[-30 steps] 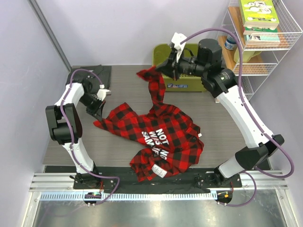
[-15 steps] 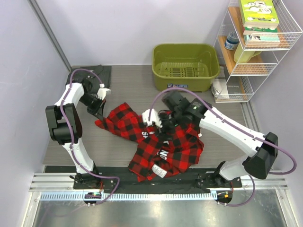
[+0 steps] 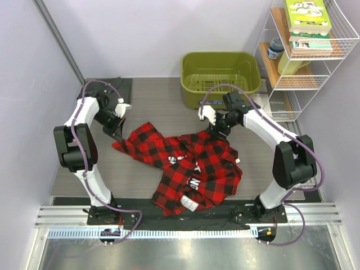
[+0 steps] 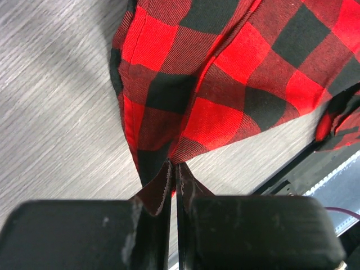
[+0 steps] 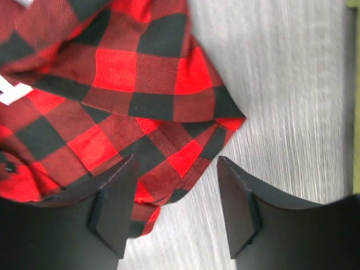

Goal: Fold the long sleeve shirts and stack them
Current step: Flatten the shirt out

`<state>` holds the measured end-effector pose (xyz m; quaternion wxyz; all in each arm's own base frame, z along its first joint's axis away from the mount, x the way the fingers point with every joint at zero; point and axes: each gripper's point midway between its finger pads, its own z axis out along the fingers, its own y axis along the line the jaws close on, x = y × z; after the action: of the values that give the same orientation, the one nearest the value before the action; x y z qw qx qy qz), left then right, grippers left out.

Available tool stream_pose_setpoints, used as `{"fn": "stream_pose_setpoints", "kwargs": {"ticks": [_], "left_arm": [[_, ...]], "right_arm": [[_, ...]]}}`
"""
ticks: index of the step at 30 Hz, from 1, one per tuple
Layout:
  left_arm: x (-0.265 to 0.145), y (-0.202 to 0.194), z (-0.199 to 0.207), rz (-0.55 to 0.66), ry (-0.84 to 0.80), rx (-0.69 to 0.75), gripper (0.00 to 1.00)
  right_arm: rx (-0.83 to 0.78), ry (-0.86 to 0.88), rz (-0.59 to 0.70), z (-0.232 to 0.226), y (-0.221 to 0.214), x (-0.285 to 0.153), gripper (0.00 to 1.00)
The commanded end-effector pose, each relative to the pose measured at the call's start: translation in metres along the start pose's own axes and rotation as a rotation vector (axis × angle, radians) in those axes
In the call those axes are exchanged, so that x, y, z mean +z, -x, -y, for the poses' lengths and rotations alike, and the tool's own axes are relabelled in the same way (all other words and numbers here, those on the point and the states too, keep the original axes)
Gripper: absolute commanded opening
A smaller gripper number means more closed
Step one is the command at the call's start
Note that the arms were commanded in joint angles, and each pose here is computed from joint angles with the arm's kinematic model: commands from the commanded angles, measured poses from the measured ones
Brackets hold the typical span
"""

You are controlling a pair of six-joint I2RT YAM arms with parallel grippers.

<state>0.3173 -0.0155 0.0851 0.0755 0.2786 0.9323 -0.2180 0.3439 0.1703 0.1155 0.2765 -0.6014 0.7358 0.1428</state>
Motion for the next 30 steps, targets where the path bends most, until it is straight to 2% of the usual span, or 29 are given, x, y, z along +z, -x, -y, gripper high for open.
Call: {"fn": "stream_pose_setpoints", "kwargs": {"ticks": [1,2,6,14,15,18,19,20,25,30], "left_arm": [[-0.017,0.01,0.003,0.033,0.006,0.026,0.03],[-0.018,0.011,0.003,0.037,0.005,0.021,0.03],[-0.018,0.013,0.002,0.037,-0.002,0.003,0.03],[-0.018,0.011,0.001,0.025,-0.002,-0.008,0.04],[-0.018,0.01,0.001,0.022,0.0,-0.009,0.05],[-0.019,0.01,0.0,0.025,0.008,-0.005,0.05],[-0.019,0.009,-0.001,0.023,0.012,-0.002,0.05],[-0.021,0.01,0.0,0.027,0.016,0.001,0.04],[-0.031,0.015,0.001,0.058,0.037,0.05,0.02],[-0.049,0.027,-0.004,0.155,0.129,0.123,0.0]], "right_arm": [[-0.251,-0.046,0.095,0.005,0.013,0.007,0.67],[-0.266,-0.024,0.094,-0.002,0.008,0.014,0.71],[-0.352,0.012,0.097,-0.014,0.002,0.033,0.75],[-0.435,-0.043,0.163,-0.021,0.019,0.062,0.73],[-0.447,-0.06,0.173,-0.018,0.022,0.064,0.65],[-0.442,-0.129,0.199,-0.007,0.03,0.066,0.3],[-0.425,-0.165,0.185,0.0,0.03,0.064,0.11],[-0.402,-0.208,0.189,0.01,0.036,0.058,0.02],[-0.172,-0.384,0.288,0.051,0.062,-0.015,0.01],[-0.066,-0.506,0.397,0.063,0.079,-0.097,0.01]]}}
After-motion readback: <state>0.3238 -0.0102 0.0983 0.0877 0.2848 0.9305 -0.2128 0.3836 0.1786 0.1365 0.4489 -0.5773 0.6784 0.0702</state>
